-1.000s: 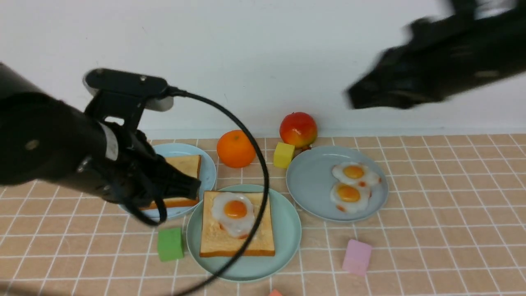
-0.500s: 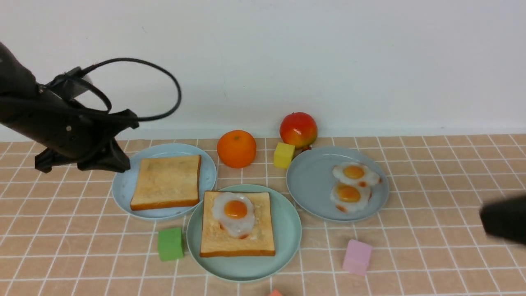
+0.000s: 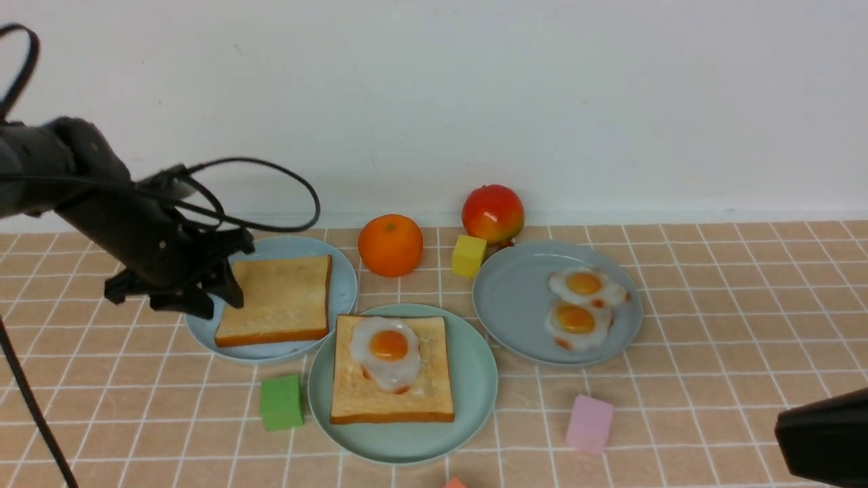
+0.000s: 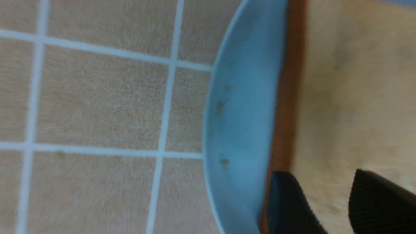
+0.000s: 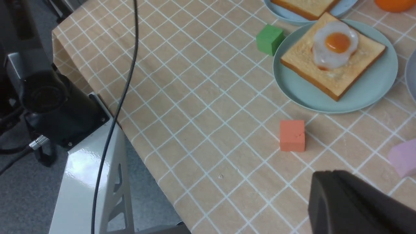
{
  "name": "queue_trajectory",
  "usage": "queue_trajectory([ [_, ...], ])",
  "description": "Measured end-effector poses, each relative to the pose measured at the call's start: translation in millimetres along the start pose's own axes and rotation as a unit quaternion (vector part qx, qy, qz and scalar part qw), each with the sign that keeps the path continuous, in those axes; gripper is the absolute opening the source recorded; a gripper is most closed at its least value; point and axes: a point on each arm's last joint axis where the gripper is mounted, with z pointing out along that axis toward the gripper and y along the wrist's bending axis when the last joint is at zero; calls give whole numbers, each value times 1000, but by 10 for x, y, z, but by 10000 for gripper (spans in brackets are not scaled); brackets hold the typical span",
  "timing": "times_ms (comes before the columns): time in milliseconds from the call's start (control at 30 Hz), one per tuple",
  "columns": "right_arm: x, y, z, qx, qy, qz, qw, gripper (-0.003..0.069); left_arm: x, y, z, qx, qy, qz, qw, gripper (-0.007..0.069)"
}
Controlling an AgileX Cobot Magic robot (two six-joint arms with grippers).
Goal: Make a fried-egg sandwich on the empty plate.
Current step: Use the left arm to grab a slice of bread, then use the left arm to place a slice of bread on the fried egg in the middle
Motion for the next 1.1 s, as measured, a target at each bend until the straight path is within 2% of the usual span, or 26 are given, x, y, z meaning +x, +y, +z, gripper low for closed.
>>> queue_trajectory([
  [133,0,1,0,-1,0,0,1000,-6,14,35,130,9,16,7,1000,253],
  [433,0,2,0,-1,0,0,1000,1,23,-14,-66,15,20,41,999,23],
  [667,1,2,0,-1,0,0,1000,4,97,-281,-744,55,-10,54,997,15],
  [767,1,2,0,-1,0,0,1000,8,286,-529,-965,93,-21,66,993,15],
  [933,1,2,0,-1,0,0,1000,13,671,-823,-808,117,0,79,990,15],
  [1100,0,2,0,-1,0,0,1000,16,964,-966,-479,118,13,72,990,15],
])
